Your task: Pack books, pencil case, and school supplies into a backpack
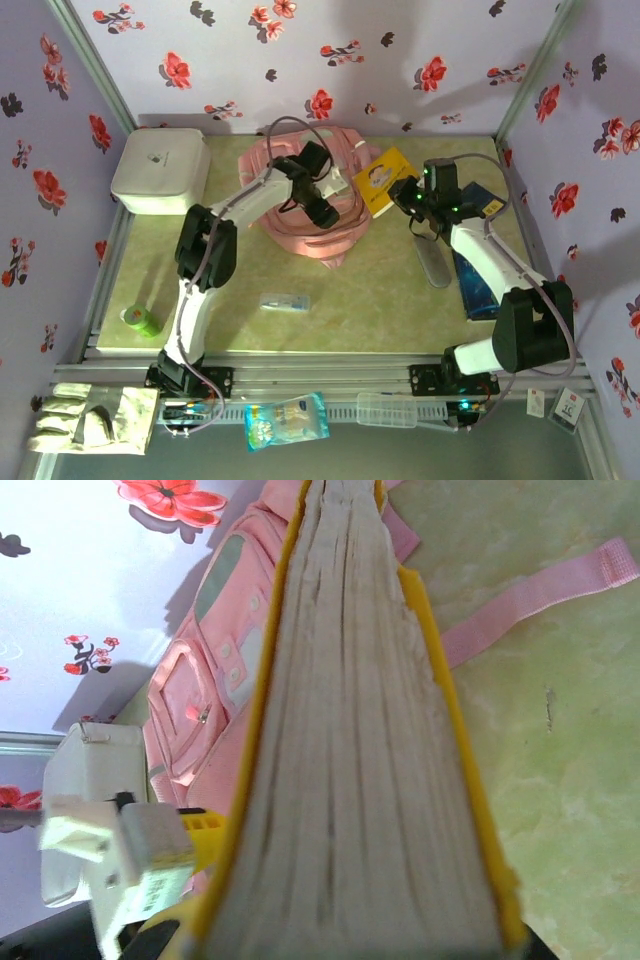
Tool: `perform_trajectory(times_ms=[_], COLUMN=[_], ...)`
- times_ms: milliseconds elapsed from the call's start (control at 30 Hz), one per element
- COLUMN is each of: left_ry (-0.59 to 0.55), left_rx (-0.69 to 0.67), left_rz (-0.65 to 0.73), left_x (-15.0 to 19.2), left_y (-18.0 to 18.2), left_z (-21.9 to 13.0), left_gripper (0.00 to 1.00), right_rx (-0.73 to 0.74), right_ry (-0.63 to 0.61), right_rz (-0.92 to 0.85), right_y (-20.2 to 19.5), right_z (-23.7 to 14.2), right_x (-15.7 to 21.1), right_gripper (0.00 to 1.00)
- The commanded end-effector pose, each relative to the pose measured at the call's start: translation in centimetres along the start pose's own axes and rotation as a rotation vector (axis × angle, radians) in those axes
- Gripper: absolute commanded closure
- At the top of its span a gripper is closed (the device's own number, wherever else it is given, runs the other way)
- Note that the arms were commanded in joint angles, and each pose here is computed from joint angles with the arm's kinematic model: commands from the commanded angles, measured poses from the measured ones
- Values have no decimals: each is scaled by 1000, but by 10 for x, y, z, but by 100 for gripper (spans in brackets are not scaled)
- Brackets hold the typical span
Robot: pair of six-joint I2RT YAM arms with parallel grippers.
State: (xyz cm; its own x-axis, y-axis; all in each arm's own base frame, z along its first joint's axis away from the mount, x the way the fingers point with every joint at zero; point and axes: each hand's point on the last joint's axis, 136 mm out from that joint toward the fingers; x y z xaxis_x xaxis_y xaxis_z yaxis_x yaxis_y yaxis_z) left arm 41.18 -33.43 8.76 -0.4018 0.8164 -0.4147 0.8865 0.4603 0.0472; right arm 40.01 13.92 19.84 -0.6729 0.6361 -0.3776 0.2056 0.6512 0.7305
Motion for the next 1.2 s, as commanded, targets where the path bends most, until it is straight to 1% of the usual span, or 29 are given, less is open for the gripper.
perform_trajectory(times_ms=[0,167,267,367,467,633,667,733,833,967,1067,1133,1167], left_ry=[87,131,145,170,187,190,193,196,173,91,37,5,-16], left_rx=[-11,-92,-108,-160,-204,-231,-245,-270,-302,-338,-360,-373,-379], left_rz=[69,75,103,126,131,136,133,131,97,50,24,1,-11], left_x=[12,15,14,15,15,13,13,12,4,-15,-27,-33,-37], left_y=[-1,15,12,17,24,27,30,32,37,40,43,44,45], left_z=[11,20,24,28,28,25,25,24,13,-12,-31,-44,-52], left_gripper=[29,37,39,42,47,49,51,56,67,82,89,99,100], right_rx=[-40,-41,-42,-47,-51,-47,-46,-45,-38,-28,-15,1,6], right_ry=[-60,-58,-60,-68,-74,-75,-77,-84,-102,-148,-196,-225,-237], right_rz=[-24,-12,-3,3,4,10,12,13,15,5,-2,-3,-6], right_y=[11,10,9,10,12,10,9,9,7,8,6,2,1], right_z=[-8,-8,-9,-11,-12,-13,-14,-15,-20,-31,-43,-50,-53], right_x=[-14,-12,-11,-13,-14,-13,-13,-13,-15,-22,-28,-31,-32], right_gripper=[100,100,100,100,100,100,100,100,100,100,100,100,100])
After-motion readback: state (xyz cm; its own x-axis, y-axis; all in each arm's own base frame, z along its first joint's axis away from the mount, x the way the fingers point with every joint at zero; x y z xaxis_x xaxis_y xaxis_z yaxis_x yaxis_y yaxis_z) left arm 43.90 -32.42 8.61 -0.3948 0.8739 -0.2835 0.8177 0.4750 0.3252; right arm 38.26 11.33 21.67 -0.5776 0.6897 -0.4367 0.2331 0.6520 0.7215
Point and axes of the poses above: each hand's point on the last joint's axis, 136 mm out from that joint toward the fingers, its own z axis out along the fingers, its own y axis along the line the jaws close on, x = y × z, and after that the axes turned 3 degrees about z, right-handed
